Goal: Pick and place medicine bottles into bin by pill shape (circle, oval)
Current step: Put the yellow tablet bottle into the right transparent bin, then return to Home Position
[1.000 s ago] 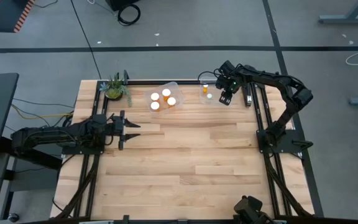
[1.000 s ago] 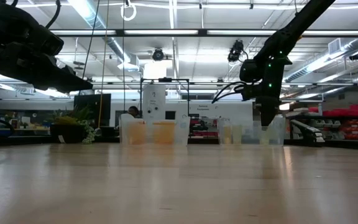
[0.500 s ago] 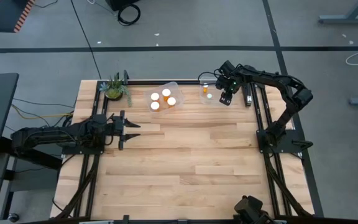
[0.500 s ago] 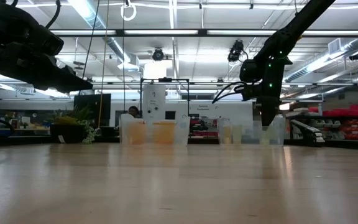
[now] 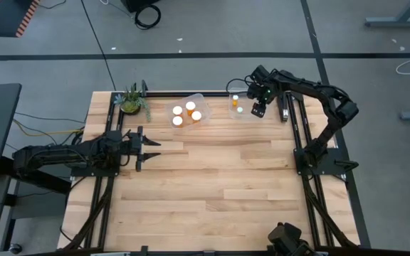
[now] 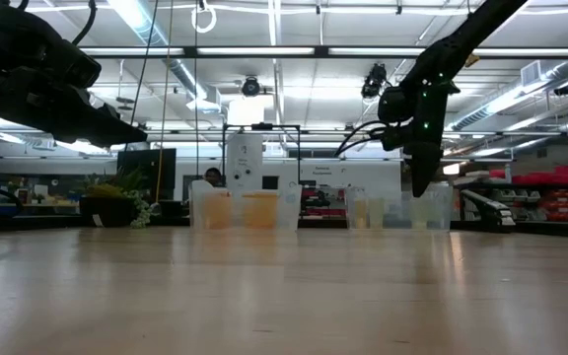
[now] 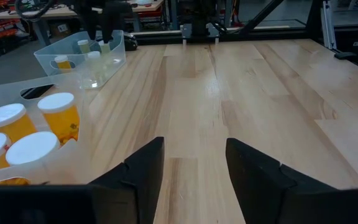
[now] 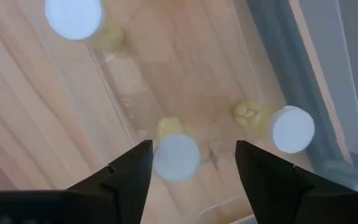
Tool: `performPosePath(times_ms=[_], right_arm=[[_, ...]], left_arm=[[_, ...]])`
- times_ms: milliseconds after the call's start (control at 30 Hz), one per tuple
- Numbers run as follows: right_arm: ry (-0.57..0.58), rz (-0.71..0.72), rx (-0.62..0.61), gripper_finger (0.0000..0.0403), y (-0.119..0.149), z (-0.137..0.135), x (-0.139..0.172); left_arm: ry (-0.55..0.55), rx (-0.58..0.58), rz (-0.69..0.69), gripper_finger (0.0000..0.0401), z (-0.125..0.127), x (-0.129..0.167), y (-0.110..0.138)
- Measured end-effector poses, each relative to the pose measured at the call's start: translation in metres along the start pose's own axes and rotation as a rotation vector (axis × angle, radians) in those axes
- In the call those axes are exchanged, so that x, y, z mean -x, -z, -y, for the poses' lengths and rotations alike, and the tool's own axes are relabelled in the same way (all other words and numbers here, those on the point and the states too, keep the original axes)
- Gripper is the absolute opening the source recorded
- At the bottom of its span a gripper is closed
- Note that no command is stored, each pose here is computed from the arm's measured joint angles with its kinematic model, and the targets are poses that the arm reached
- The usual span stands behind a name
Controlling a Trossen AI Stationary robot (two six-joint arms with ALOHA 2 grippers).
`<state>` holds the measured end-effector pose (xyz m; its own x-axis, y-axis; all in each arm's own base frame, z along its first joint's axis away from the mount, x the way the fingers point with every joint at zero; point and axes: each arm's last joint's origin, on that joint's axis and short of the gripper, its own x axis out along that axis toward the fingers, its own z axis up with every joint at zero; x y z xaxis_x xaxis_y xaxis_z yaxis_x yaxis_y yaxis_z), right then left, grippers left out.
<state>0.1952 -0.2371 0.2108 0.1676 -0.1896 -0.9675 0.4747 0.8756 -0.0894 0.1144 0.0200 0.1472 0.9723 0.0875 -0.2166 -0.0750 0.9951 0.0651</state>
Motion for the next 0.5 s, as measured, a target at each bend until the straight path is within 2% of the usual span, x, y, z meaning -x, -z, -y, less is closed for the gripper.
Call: performPosePath(times_ms=[267, 500], right_arm=[[-0.016, -0.04, -0.024, 0.0237, -0.003, 0.001, 0.015], [-0.003, -0.005, -0.03, 0.0237, -0.011, 0.003, 0.036]], left_arm=[[0.0, 0.0, 0.0, 0.0187, 0.0, 0.0, 0.0], [0.0, 0.0, 0.0, 0.0182, 0.0, 0.0, 0.0]])
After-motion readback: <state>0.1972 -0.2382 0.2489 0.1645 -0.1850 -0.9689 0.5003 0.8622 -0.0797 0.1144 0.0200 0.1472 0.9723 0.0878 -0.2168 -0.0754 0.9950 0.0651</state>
